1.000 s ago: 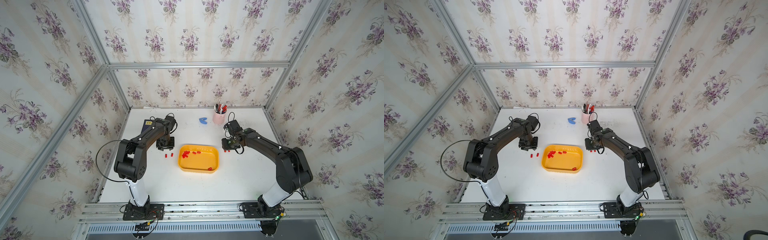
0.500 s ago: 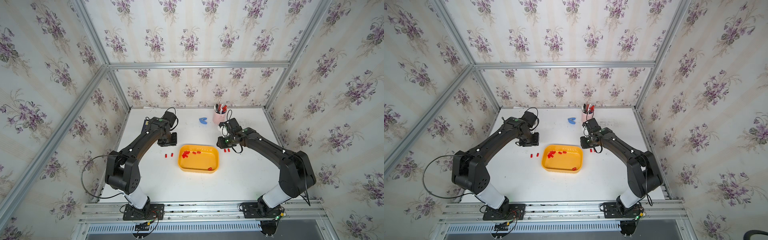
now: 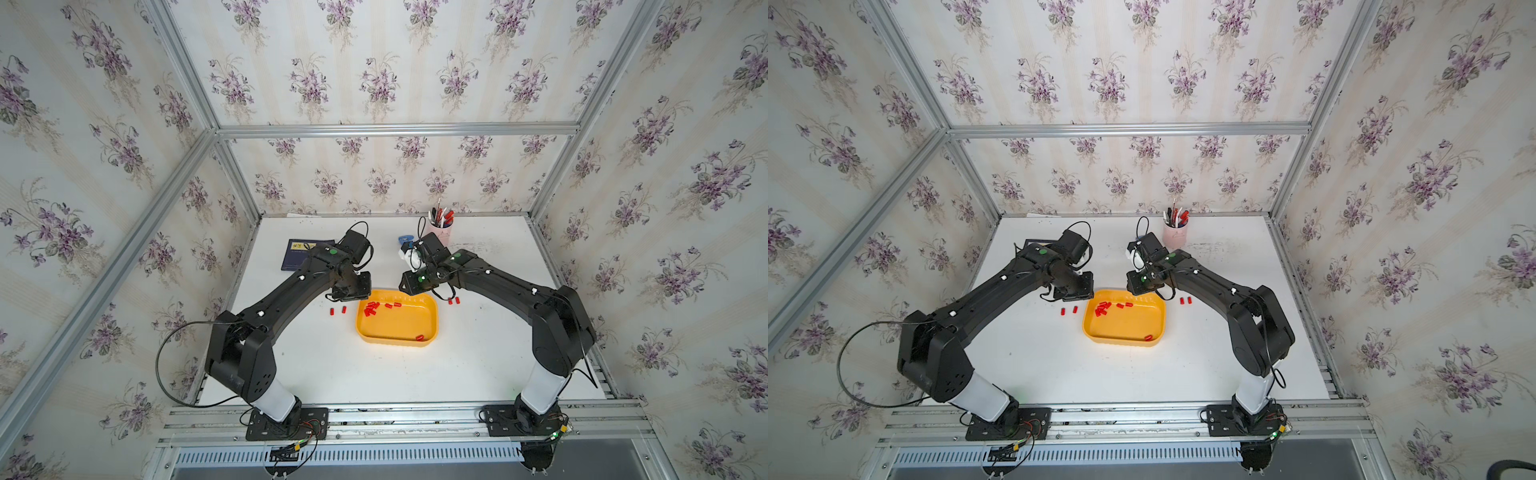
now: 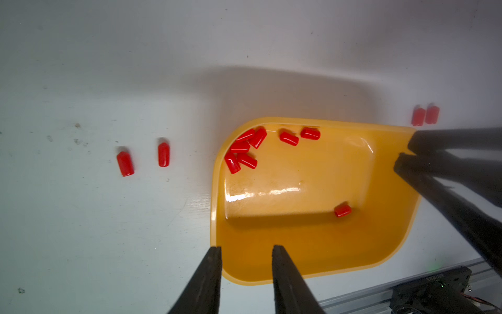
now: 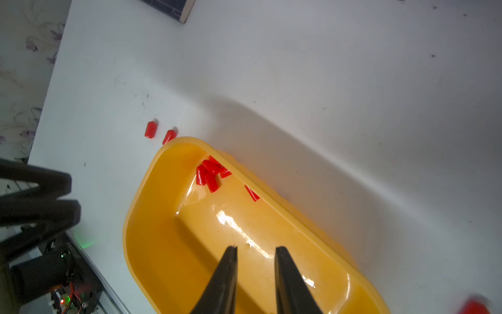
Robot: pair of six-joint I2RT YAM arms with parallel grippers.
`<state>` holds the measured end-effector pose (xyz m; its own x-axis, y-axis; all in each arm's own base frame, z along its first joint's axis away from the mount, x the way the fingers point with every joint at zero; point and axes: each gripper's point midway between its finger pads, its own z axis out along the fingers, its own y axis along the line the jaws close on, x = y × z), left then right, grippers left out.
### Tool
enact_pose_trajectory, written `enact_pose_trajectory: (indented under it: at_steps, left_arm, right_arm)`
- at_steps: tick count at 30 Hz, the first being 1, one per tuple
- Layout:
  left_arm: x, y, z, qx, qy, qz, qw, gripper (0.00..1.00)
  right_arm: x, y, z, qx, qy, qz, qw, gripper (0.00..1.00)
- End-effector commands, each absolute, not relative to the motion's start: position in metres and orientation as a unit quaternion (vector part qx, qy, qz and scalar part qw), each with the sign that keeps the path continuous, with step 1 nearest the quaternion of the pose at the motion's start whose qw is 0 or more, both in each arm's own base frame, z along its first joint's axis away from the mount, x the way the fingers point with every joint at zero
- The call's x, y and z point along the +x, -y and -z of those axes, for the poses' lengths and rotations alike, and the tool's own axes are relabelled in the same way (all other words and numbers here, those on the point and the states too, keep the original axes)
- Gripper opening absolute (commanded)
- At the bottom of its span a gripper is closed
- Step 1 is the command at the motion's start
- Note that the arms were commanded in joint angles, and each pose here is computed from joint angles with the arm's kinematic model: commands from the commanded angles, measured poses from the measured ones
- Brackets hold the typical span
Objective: Take the screw protection sleeves out of the storage box
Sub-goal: Pick up the screw protection sleeve from the storage box.
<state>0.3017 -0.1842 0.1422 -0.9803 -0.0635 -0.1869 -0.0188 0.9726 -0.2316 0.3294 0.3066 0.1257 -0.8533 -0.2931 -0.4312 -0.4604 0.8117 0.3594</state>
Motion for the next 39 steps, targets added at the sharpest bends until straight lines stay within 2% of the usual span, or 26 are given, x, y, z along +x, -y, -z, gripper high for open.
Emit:
enact_pose_trajectory:
  at_steps: [1,6,11,19,30,39]
  left_arm:
    - [0.296,0.194,-0.141,-0.052,-0.988,0.118,0.08,0.37]
    - [0.305,0.182,-0.151,-0.11,-0.981,0.115,0.112,0.37]
    - [0.32,0.146,-0.18,-0.15,-0.969,0.124,0.153,0.38]
    - [0.331,0.085,-0.187,-0.177,-0.962,0.112,0.177,0.37]
    - [0.33,0.074,-0.18,-0.173,-0.962,0.113,0.178,0.36]
    - [0.328,0.071,-0.173,-0.172,-0.964,0.111,0.172,0.35]
  right_arm:
    - [0.336,-0.299,-0.139,-0.161,-0.936,-0.251,0.184,0.29]
    - [0.306,-0.325,-0.15,-0.236,-0.902,-0.322,0.164,0.29]
    - [0.288,-0.349,-0.123,-0.288,-0.902,-0.285,0.148,0.29]
    - [0.287,-0.398,-0.089,-0.344,-0.898,-0.233,0.148,0.28]
    - [0.28,-0.401,-0.045,-0.367,-0.904,-0.181,0.121,0.27]
    - [0.287,-0.404,-0.039,-0.374,-0.902,-0.169,0.132,0.27]
